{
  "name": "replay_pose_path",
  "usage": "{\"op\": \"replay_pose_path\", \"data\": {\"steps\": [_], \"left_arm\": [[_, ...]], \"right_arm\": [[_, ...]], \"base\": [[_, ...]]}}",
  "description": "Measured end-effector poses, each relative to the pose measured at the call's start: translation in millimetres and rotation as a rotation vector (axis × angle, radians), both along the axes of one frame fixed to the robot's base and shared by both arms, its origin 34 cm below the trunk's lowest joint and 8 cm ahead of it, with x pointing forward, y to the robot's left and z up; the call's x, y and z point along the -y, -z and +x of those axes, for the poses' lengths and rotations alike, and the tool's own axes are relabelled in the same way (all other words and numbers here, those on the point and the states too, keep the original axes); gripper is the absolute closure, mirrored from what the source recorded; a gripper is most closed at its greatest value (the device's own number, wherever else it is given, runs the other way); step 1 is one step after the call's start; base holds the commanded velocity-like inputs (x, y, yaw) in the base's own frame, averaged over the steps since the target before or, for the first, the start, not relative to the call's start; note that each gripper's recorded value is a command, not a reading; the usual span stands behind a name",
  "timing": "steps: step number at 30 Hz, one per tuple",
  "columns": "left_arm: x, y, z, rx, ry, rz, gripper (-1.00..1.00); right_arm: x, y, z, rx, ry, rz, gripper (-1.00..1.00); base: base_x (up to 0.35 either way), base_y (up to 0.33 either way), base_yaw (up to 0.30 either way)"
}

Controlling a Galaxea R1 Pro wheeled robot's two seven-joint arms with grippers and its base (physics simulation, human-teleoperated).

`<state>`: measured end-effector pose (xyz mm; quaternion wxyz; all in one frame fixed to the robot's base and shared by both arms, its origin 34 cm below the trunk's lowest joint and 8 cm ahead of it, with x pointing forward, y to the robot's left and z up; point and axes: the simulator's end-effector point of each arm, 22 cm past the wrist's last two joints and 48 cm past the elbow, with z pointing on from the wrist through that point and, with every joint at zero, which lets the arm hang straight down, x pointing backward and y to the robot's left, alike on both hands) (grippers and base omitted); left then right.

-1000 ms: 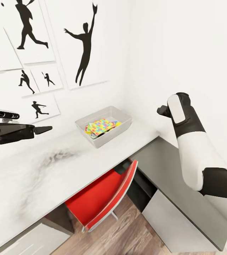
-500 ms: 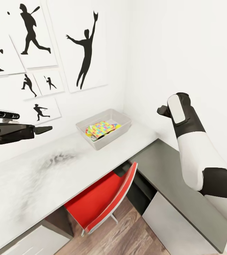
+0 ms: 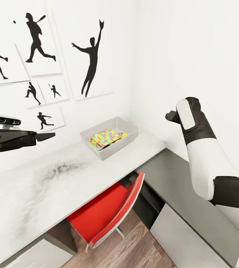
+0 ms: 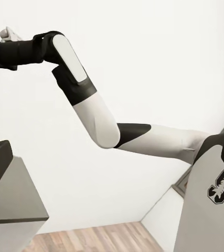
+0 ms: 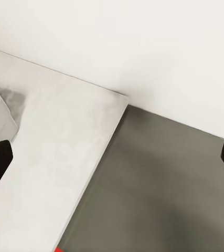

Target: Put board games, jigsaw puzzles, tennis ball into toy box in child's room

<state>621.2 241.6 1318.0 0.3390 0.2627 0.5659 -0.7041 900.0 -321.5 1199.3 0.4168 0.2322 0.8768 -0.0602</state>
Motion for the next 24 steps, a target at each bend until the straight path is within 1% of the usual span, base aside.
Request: {"op": "replay_pose_path", "data": {"steps": [24], "left_arm": [[0, -18, -12, 0.035, -0.003, 0.002, -1.00]], "right_arm": [[0, -27, -9, 0.028, 0.000, 0.000, -1.00]], "base": [[0.000, 0.000, 0.000]]}}
